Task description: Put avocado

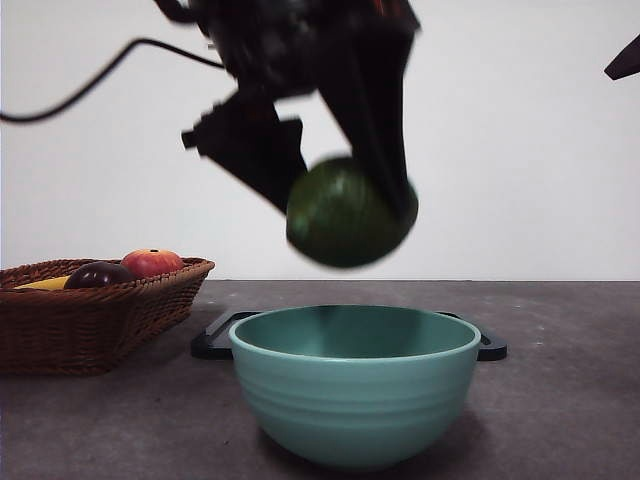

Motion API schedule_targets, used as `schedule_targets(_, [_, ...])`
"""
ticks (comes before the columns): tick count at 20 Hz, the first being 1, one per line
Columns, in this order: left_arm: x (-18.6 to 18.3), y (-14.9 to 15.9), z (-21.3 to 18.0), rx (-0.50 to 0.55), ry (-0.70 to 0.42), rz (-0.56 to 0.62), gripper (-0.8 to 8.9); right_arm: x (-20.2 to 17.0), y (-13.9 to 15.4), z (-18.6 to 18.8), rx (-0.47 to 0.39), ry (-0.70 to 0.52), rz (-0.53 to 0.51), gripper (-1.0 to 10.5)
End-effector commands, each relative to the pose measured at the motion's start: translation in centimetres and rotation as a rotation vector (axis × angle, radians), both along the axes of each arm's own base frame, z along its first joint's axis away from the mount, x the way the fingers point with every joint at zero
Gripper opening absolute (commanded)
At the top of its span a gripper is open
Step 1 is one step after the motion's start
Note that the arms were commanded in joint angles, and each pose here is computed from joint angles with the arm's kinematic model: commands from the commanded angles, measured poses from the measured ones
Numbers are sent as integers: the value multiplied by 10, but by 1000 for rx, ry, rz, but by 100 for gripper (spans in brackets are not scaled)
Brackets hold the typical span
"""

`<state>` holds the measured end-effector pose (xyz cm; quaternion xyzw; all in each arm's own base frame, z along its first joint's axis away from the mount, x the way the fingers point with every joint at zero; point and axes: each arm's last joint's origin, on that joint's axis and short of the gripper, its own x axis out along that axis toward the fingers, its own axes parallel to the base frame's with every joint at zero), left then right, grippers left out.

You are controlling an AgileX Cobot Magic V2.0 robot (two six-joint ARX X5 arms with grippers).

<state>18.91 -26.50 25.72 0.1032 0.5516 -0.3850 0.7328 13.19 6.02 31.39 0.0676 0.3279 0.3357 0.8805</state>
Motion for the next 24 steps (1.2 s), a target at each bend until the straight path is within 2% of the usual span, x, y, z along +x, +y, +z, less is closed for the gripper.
schedule_targets(1, [3,-15,-13,32,3,-9,211,0,1,6,10,-16,5,663])
schedule_targets(8, [4,-34,-59,147,81,-41,212,0,1,6,9,-17,4,663])
schedule_targets(16, [0,-42,-76,189,108,-63,219,0,1,6,10,-17,5,663])
schedule_targets(17, [0,-42,-75,189,108,-63,235,0,1,6,9,-17,4,663])
schedule_targets(21, [0,-42,-73,186,104,-67,421,0,1,6,9,-17,4,663])
schedule_targets(24, [0,-41,-69,177,94,-77,471,0,1,6,9,-17,4,663])
